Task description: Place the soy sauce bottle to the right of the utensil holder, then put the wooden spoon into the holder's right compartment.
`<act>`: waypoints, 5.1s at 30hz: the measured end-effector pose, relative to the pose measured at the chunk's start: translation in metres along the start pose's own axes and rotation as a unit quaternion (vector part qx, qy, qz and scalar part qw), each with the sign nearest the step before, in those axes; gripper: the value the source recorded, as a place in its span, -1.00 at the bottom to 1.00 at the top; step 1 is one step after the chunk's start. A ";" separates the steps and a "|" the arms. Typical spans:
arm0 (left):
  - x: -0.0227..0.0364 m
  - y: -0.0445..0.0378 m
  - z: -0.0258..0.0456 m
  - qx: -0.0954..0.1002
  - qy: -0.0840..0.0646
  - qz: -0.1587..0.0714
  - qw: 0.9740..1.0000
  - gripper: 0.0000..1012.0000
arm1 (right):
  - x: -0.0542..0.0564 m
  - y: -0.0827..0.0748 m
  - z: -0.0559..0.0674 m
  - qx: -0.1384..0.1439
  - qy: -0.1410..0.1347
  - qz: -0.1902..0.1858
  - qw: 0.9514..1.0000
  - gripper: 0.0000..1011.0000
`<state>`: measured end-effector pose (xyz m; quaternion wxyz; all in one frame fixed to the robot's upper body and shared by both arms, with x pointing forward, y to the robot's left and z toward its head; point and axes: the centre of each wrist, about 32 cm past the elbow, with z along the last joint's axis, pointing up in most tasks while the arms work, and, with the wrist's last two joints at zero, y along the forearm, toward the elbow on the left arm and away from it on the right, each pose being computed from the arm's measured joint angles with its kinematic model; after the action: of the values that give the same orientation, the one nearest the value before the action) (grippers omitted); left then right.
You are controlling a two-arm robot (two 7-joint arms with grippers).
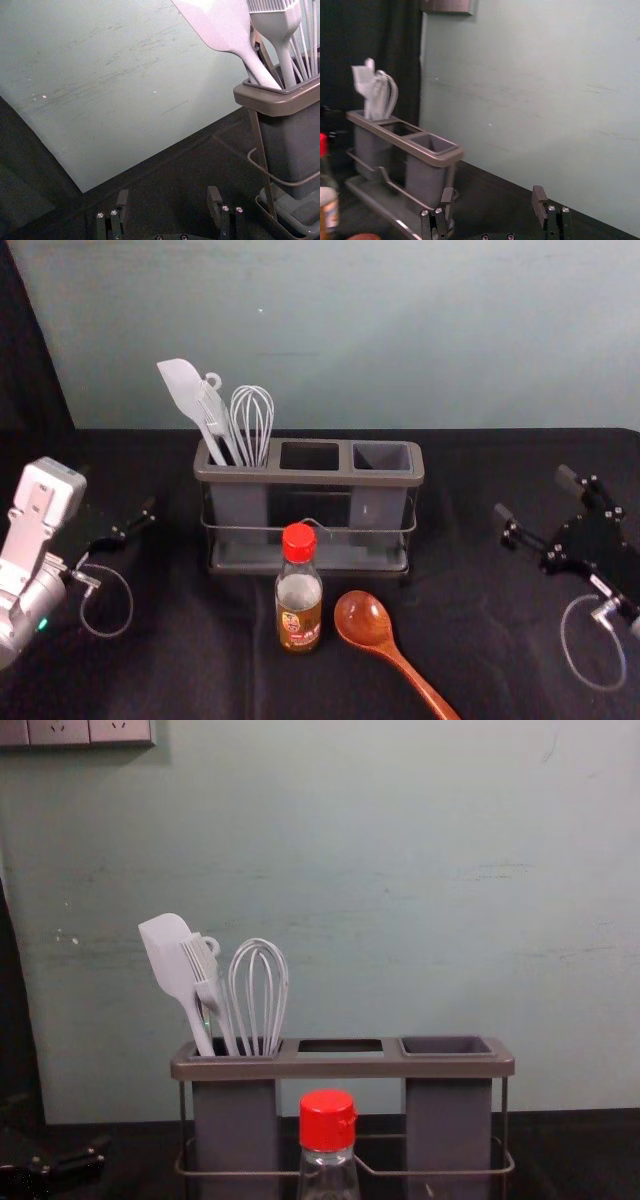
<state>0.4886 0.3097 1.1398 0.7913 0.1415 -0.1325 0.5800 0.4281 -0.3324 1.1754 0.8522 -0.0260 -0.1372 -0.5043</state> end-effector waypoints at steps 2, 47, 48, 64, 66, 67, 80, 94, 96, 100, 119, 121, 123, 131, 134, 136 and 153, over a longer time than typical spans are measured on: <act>0.0000 0.0000 0.0000 0.000 0.000 0.000 1.000 1.00 | -0.002 -0.005 0.003 0.004 0.007 0.012 1.000 0.99; 0.0000 0.0000 0.0000 0.000 0.000 0.000 1.000 1.00 | -0.053 0.102 0.017 -0.020 0.084 0.299 0.950 0.99; 0.0000 0.0000 0.0000 0.000 0.000 0.000 1.000 1.00 | -0.054 0.103 0.018 -0.019 0.084 0.302 0.949 0.99; 0.0000 0.0000 0.0000 0.000 0.000 0.000 1.000 1.00 | -0.063 0.118 0.017 -0.009 0.088 0.314 0.945 0.99; 0.0000 0.0000 0.0000 0.000 0.000 0.000 1.000 1.00 | -0.063 0.119 0.017 -0.008 0.088 0.313 0.945 0.99; 0.0000 0.0000 0.0000 0.000 0.000 0.000 1.000 1.00 | -0.063 0.120 0.017 -0.007 0.088 0.313 0.946 0.99; 0.0000 0.0000 0.0000 0.000 0.000 0.000 1.000 1.00 | -0.062 0.131 0.016 -0.007 0.086 0.308 0.947 0.99; 0.0000 0.0000 0.0000 0.000 0.000 0.000 1.000 1.00 | -0.065 0.136 0.013 -0.013 0.088 0.311 0.946 0.99; 0.0000 0.0000 0.0000 0.000 0.000 0.000 1.000 1.00 | -0.066 0.136 0.013 -0.013 0.089 0.313 0.946 0.99; 0.0000 0.0000 0.0000 0.000 0.000 0.000 1.000 1.00 | -0.067 0.135 0.012 -0.010 0.087 0.313 0.946 0.99; 0.0000 0.0000 0.0000 0.000 0.000 0.000 1.000 1.00 | -0.069 0.136 0.014 0.003 0.082 0.314 0.946 0.99; 0.0000 0.0000 0.0000 0.000 0.000 0.000 1.000 1.00 | -0.069 0.136 0.014 0.003 0.082 0.314 0.946 0.99; 0.0000 0.0000 0.0000 0.000 0.000 0.000 1.000 1.00 | -0.069 0.136 0.014 0.003 0.082 0.314 0.946 0.94; 0.0000 0.0000 0.0000 0.000 0.000 0.000 1.000 1.00 | -0.069 0.136 0.014 0.003 0.083 0.314 0.946 0.54; 0.0000 0.0000 0.0000 0.000 0.000 0.000 1.000 1.00 | -0.069 0.135 0.014 0.003 0.083 0.314 0.946 0.40; 0.0000 0.0000 0.0000 0.000 0.000 0.000 1.000 1.00 | -0.068 0.135 0.014 0.003 0.083 0.314 0.946 0.29; 0.0000 0.0000 0.0000 0.000 0.000 0.000 1.000 1.00 | -0.069 0.133 0.017 0.007 0.078 0.315 0.946 -0.25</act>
<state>0.4886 0.3097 1.1398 0.7913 0.1415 -0.1325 0.5799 0.5090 -0.2055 1.1863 0.9758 -0.0221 -0.0588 -0.2096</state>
